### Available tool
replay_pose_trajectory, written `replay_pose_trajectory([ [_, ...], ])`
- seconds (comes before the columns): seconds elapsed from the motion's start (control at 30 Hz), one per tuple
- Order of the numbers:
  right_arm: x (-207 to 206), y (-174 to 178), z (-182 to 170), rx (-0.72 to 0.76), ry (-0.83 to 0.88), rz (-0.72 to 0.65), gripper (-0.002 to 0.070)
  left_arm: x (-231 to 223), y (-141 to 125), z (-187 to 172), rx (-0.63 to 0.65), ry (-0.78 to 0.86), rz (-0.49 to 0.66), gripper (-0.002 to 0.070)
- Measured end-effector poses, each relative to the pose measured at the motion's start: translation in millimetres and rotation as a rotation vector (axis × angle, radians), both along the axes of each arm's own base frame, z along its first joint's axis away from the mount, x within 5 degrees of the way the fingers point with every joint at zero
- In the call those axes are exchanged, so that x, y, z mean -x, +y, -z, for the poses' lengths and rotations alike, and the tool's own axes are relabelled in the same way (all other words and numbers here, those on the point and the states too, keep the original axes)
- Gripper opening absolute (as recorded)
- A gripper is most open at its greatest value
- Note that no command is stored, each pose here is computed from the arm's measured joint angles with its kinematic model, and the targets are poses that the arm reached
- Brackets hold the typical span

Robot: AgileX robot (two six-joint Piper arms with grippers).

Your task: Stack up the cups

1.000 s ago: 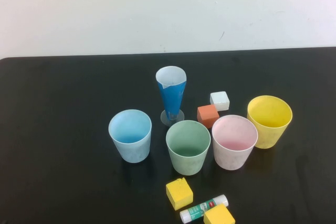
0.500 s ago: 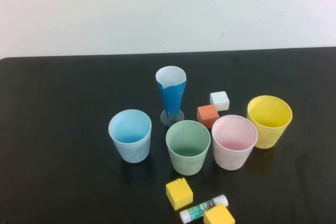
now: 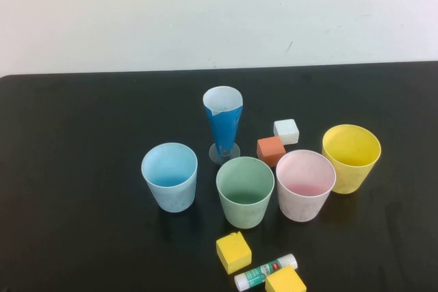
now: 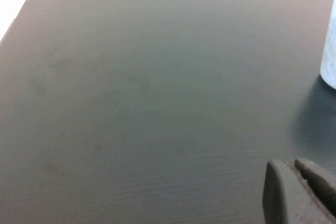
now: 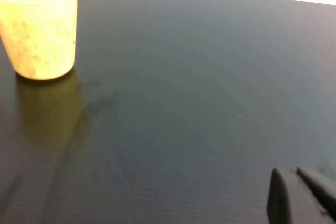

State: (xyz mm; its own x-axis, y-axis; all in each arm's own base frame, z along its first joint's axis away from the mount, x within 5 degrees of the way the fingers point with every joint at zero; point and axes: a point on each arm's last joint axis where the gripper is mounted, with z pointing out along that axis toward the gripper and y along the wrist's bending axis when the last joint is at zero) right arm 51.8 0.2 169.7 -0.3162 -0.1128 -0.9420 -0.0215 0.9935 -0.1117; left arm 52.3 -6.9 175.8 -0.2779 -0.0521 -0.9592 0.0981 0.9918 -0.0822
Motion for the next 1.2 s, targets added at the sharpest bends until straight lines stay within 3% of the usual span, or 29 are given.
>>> replay_pose_trajectory([
  [0.6, 0, 2, 0, -0.053, -0.002, -0.004, -0.0001, 0, 0, 0, 0.006, -0.004, -0.001, -0.0003],
  [0.67, 0, 4, 0, -0.115, -0.005, -0.004, -0.0001, 0, -2, -2, 0.137, -0.009, -0.012, -0.0003],
  [0.77, 0, 10, -1, -0.341, -0.008, 0.001, -0.0001, -1, -9, -7, 0.567, 0.012, -0.04, -0.0003],
  [0.83, 0, 15, -4, -0.576, -0.007, 0.005, -0.0001, -1, -12, -12, 0.902, 0.034, -0.058, -0.0003],
  [0.9, 0, 19, -7, -0.744, -0.007, 0.003, -0.0001, -1, -14, -16, 1.087, 0.048, -0.064, -0.0003],
  [1.0, 0, 22, -9, -0.844, -0.008, -0.003, -0.0001, -1, -12, -19, 1.121, 0.011, -0.07, -0.0003],
  [1.2, -1, 20, -8, -0.75, -0.02, -0.004, -0.0001, -3, -5, -25, 1.108, -0.096, -0.092, -0.0003],
])
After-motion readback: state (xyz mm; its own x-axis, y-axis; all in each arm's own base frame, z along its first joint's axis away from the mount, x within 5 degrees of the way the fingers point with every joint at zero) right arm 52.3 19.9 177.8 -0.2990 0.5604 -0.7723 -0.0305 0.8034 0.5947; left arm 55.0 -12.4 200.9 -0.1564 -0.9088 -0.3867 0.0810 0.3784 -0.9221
